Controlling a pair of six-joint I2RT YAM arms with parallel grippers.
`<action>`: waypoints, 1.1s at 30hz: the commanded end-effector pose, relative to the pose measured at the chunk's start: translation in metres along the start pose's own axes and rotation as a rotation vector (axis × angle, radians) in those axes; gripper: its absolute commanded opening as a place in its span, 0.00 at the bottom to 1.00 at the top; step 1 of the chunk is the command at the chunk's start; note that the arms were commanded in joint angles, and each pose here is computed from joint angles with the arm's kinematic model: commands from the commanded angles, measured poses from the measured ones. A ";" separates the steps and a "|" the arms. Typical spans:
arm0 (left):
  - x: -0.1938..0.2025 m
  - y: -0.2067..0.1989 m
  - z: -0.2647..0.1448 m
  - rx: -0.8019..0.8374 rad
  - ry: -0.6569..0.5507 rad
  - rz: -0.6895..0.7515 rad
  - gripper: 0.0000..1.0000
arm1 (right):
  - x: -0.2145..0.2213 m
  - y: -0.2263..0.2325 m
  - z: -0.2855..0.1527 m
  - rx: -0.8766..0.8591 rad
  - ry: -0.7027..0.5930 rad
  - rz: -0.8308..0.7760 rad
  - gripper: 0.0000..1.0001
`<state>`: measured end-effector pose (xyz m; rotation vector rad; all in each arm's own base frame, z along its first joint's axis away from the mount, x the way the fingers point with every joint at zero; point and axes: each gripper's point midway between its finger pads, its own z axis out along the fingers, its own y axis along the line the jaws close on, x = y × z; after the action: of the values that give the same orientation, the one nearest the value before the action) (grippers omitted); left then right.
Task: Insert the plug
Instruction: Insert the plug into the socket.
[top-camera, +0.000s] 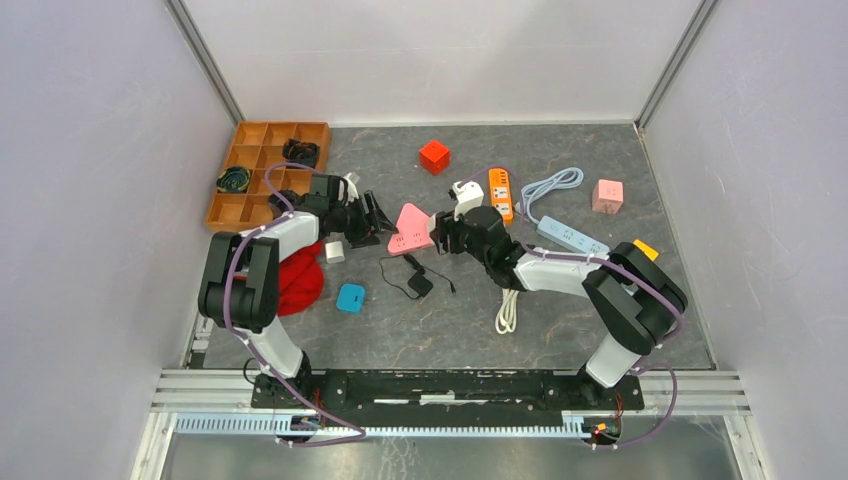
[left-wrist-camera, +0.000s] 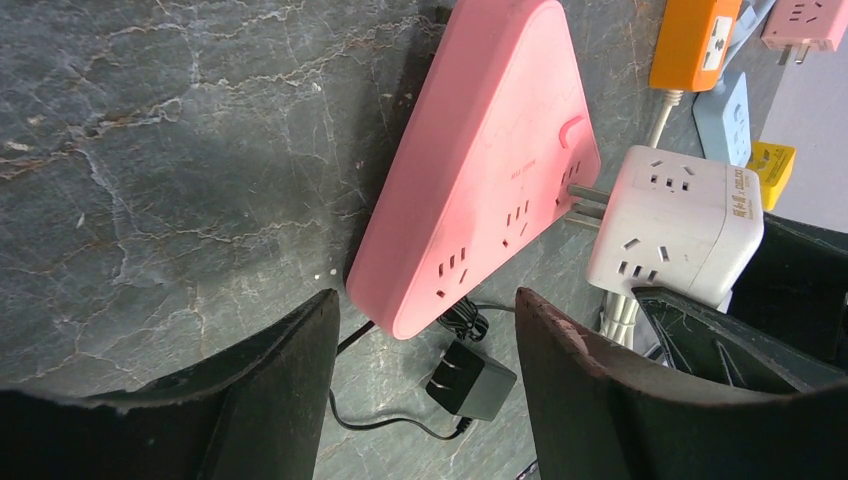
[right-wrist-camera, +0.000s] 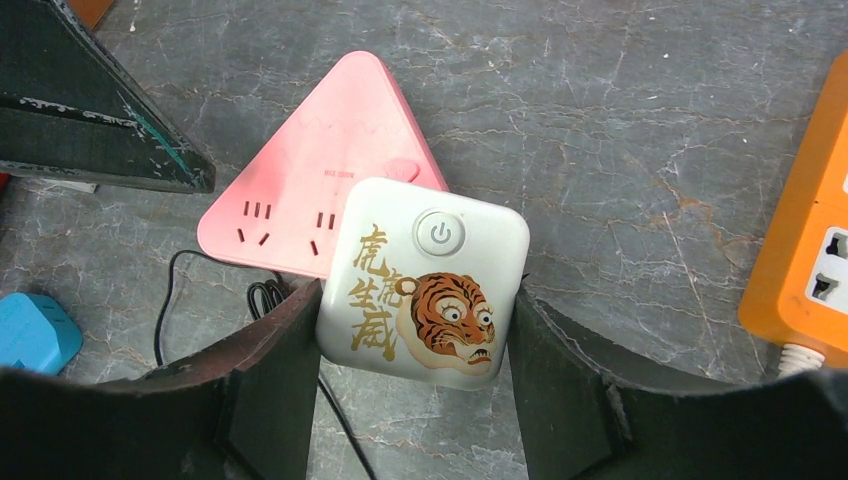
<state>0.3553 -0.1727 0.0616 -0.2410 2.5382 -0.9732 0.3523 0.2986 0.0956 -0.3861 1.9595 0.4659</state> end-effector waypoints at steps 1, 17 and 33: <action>-0.004 -0.008 0.000 0.022 0.005 -0.035 0.71 | -0.035 0.008 0.007 -0.009 -0.102 0.029 0.30; 0.000 0.001 0.005 -0.012 0.029 -0.054 0.69 | -0.027 0.004 0.016 0.016 -0.063 -0.033 0.30; 0.003 0.001 0.006 -0.004 0.034 -0.059 0.66 | -0.013 -0.004 0.004 0.064 0.009 -0.077 0.29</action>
<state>0.3471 -0.1712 0.0468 -0.2748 2.6028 -0.9652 0.3601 0.3020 0.0933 -0.4157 1.9581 0.3976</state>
